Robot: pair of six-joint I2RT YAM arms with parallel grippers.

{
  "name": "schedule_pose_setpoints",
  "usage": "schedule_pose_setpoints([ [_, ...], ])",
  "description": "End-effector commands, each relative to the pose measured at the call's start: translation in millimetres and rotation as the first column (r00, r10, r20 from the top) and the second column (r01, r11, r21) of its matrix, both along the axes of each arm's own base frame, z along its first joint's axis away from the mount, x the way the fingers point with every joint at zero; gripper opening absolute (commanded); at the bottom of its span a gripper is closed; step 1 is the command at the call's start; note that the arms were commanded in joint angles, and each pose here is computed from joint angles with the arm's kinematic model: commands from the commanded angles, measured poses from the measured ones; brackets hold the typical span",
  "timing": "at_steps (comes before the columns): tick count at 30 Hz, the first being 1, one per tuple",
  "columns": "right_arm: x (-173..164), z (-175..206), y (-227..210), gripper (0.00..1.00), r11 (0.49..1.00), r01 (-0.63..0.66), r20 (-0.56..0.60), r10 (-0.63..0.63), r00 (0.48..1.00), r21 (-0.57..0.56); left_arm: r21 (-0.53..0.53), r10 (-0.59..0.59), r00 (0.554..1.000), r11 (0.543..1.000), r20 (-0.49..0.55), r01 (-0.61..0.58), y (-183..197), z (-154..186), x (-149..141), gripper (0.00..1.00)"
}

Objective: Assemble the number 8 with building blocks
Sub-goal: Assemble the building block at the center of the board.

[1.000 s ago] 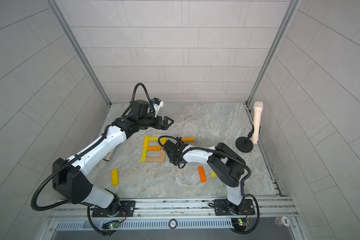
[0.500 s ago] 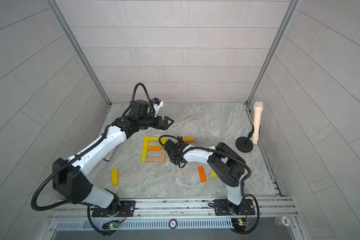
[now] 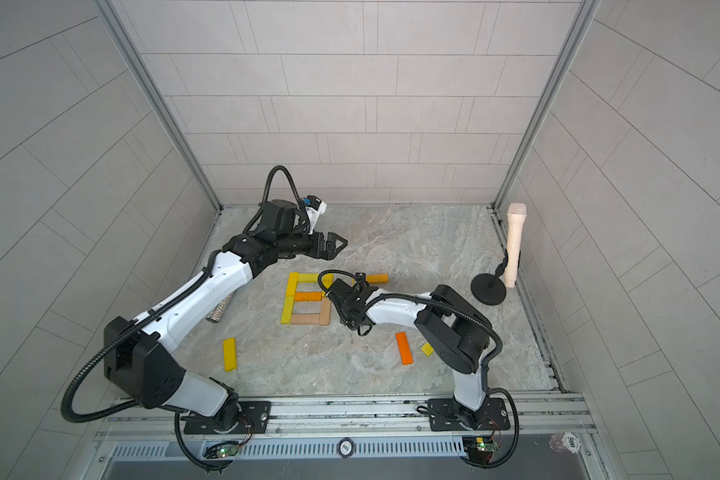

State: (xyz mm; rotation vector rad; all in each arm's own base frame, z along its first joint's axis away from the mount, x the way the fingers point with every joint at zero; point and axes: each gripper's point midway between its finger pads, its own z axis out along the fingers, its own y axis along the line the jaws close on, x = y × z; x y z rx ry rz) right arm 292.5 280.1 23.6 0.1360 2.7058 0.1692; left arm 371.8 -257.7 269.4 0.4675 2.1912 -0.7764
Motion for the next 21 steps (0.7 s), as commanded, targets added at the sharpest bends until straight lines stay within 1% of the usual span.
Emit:
schedule_pose_setpoints([
  [1, -9.5, -21.0, -24.4, 0.38, 0.995, 0.04, -0.047, -0.045, 0.998, -0.088, -0.03, 0.001, 0.999, 1.0, 0.04, 0.0, 2.6, 17.3, -2.5, 1.0],
  [6, -9.3, -21.2, -24.2, 0.39, 0.995, 0.035, -0.048, -0.039, 0.998, -0.091, -0.03, 0.001, 0.999, 1.0, 0.039, 0.0, 2.7, 16.6, -2.5, 1.0],
  [13, -6.1, -14.9, -18.7, 0.51, 0.996, 0.009, -0.042, -0.013, 0.999, -0.084, -0.03, 0.002, 0.999, 1.0, 0.039, -0.001, 3.0, 16.4, -1.9, 1.0],
  [18, -3.1, 10.6, -14.0, 0.55, 0.998, -0.018, -0.005, 0.018, 1.0, -0.068, -0.029, 0.0, 0.999, 1.0, 0.04, 0.001, 2.6, 16.6, -2.6, 1.0],
  [21, -2.9, 33.4, -10.2, 0.56, 0.998, -0.054, 0.036, 0.055, 0.998, -0.03, -0.025, 0.002, 0.999, 1.0, 0.049, -0.001, 4.1, 18.2, -3.2, 1.0],
])
